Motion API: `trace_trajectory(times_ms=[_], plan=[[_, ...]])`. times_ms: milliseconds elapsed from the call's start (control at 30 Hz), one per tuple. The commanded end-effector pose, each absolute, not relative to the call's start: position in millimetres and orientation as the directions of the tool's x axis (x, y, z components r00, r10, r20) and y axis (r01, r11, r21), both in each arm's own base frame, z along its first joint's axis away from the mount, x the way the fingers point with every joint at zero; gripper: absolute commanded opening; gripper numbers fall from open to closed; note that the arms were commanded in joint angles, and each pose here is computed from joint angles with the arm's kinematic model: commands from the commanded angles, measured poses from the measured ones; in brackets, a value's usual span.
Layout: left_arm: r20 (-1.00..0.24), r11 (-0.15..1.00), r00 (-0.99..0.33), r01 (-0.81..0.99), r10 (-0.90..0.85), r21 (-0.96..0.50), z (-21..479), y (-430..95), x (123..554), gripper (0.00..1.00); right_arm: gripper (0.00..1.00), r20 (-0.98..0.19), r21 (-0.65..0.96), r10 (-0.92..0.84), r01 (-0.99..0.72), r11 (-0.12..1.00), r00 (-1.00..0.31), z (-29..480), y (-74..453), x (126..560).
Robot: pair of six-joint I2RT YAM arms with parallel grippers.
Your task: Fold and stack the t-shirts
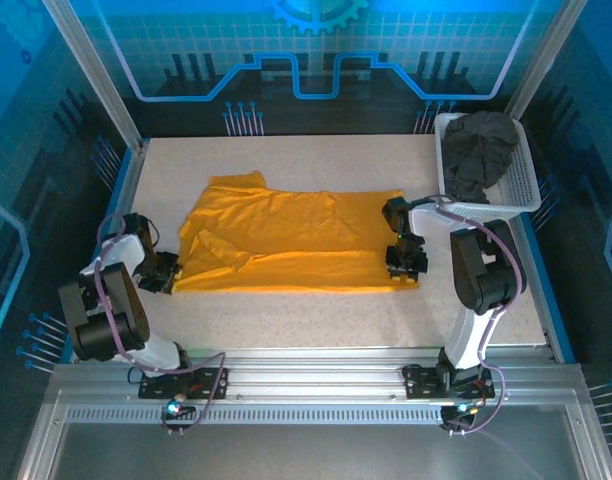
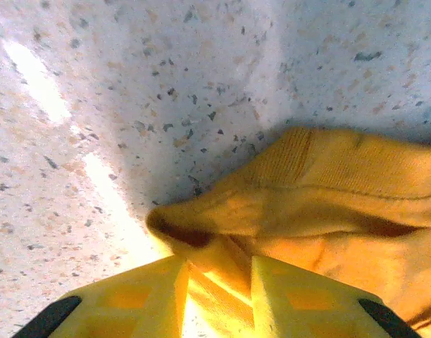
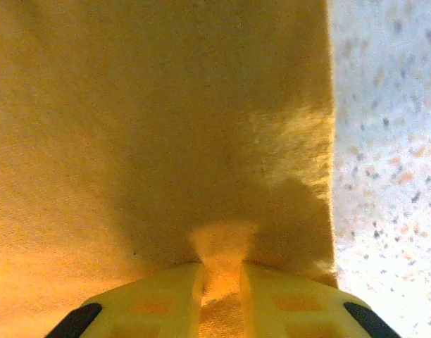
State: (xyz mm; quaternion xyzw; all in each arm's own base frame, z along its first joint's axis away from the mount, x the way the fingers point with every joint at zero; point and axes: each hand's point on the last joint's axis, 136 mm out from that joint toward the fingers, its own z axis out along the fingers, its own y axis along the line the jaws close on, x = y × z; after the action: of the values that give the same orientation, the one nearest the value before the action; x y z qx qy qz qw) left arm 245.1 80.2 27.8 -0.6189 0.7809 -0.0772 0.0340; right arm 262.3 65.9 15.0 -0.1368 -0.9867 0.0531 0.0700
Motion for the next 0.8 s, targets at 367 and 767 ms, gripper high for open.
trace_trajectory(times_ms=[367,767], plan=[[-0.002,0.389,-0.427,-0.823,-0.904,-0.414,98,20,334,0.41,0.44,-0.174,0.176,0.081,0.049,0.983,-0.981,99,142,321],[0.190,0.347,-0.417,-0.883,-0.889,-0.317,47,-75,298,0.49,0.52,-0.162,0.469,0.052,-0.031,0.883,-0.985,109,211,322]])
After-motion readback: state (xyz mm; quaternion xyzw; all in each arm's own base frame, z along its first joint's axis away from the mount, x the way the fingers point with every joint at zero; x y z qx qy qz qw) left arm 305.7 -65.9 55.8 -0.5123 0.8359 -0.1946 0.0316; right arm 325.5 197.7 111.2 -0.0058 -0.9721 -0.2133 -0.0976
